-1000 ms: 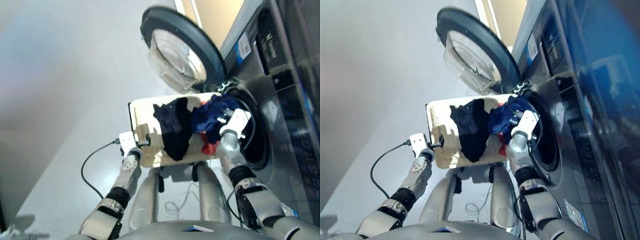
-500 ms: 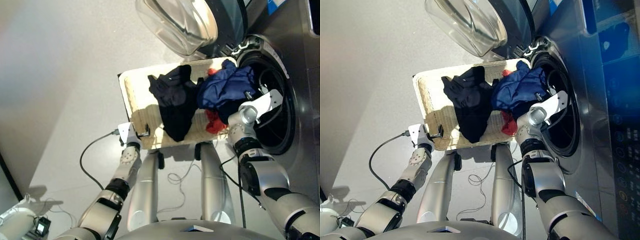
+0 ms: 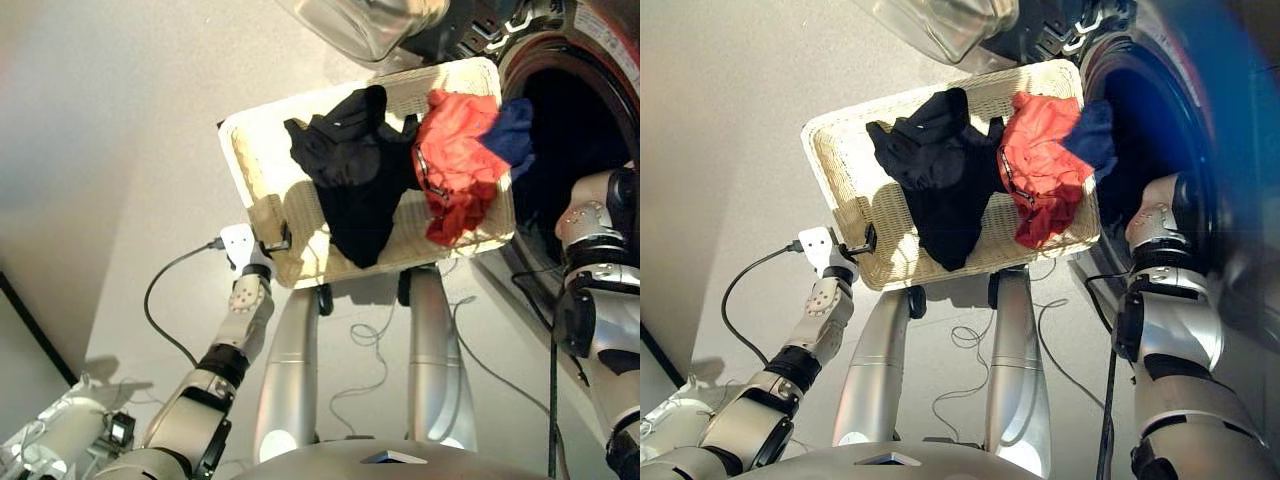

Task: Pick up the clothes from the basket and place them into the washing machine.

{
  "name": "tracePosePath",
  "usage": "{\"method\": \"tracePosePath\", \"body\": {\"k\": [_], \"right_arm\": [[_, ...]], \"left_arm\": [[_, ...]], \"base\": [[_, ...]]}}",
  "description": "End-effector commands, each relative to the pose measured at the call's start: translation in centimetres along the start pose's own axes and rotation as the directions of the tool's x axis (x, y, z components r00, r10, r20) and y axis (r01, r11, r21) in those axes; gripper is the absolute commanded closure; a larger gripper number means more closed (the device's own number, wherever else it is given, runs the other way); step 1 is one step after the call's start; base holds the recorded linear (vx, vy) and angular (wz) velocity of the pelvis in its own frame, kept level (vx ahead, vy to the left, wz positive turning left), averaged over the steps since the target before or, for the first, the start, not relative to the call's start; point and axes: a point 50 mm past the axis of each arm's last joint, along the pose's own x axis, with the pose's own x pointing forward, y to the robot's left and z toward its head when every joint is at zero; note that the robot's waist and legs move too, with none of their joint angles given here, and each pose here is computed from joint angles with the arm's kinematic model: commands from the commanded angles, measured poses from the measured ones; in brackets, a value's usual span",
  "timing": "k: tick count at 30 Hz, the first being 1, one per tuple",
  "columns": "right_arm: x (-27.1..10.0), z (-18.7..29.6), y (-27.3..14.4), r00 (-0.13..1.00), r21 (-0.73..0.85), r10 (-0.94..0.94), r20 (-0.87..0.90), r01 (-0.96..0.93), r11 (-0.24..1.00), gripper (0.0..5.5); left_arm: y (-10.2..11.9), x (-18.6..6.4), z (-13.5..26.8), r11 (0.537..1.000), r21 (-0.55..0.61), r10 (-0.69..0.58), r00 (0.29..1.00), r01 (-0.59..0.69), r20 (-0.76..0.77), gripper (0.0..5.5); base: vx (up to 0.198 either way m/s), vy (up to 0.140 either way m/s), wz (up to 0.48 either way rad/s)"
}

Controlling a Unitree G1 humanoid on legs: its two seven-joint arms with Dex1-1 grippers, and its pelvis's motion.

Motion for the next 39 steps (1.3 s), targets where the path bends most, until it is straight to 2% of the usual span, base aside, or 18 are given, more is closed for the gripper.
{"method": "tracePosePath", "body": {"k": [1,2,5,8,14,19,21,22,26,28,32,36,39], "right_arm": [[1.4,2.3,0.5,0.986,-0.002,0.140,0.094,-0.141,0.990,2.46],[0.7,0.8,0.4,0.981,0.000,0.191,0.028,-0.191,0.982,0.00],[-2.3,-3.8,0.4,0.937,-0.032,0.319,-0.142,-0.326,0.945,0.00],[-6.2,-7.2,0.9,0.843,-0.025,0.469,-0.263,-0.492,0.870,0.00],[-12.0,-10.2,1.5,0.674,-0.004,0.638,-0.371,-0.688,0.725,0.00],[-17.3,-11.8,1.9,0.458,0.009,0.779,-0.429,-0.860,0.510,0.00],[-19.9,-12.3,1.6,0.317,-0.035,0.834,-0.451,-0.940,0.338,0.00],[-20.2,-12.2,1.7,0.306,-0.033,0.841,-0.446,-0.945,0.326,0.00],[-24.4,-11.1,2.5,0.051,-0.055,0.917,-0.395,-0.998,0.032,0.00],[-25.7,-10.4,2.9,-0.040,-0.092,0.932,-0.360,-0.993,-0.078,0.00],[-27.5,-8.5,3.9,-0.171,-0.213,0.947,-0.273,-0.949,-0.233,0.00],[-27.8,-7.5,4.4,-0.180,-0.268,0.959,-0.220,-0.934,-0.237,0.00],[-28.1,-6.3,5.4,-0.151,-0.248,0.976,-0.154,-0.951,-0.186,0.00]], "left_arm": [[0.2,-0.3,-0.7,1.000,-0.009,0.005,1.000,-0.005,0.003,0.00],[0.1,-0.2,-0.7,1.000,-0.017,0.002,1.000,-0.002,0.000,0.00],[-0.7,0.1,-0.4,0.999,-0.037,-0.033,0.999,0.034,0.005,0.00],[-1.4,0.5,0.3,0.996,-0.053,-0.066,0.997,0.068,0.029,0.00],[-2.5,1.3,1.4,0.990,-0.089,-0.107,0.992,0.112,0.060,0.00],[-3.6,2.2,1.5,0.987,-0.058,-0.148,0.988,0.150,0.039,0.00],[-4.2,2.4,1.6,0.983,-0.018,-0.181,0.983,0.182,0.031,0.00],[-4.3,2.5,1.7,0.983,-0.013,-0.184,0.982,0.185,0.030,0.00],[-5.4,3.2,2.4,0.976,0.039,-0.217,0.976,0.216,0.027,0.00],[-6.1,3.5,2.6,0.971,0.058,-0.232,0.972,0.231,0.020,0.00],[-7.1,4.2,3.3,0.965,0.106,-0.242,0.970,0.239,0.022,0.00],[-7.4,5.1,4.3,0.967,0.128,-0.227,0.974,0.222,0.027,0.00],[-7.5,5.6,5.0,0.975,0.108,-0.200,0.979,0.195,0.034,0.00]], "base": [[0.000,0.000,0.000],[0.000,0.000,0.000],[0.000,0.000,0.000],[0.000,0.000,0.000],[0.000,0.000,0.000],[-0.077,-0.007,0.054],[0.000,0.000,0.000],[0.000,0.000,0.000],[0.000,0.000,0.000],[0.000,0.000,0.000],[0.000,0.000,0.000],[0.000,0.000,0.000],[0.032,0.005,-0.059]]}}
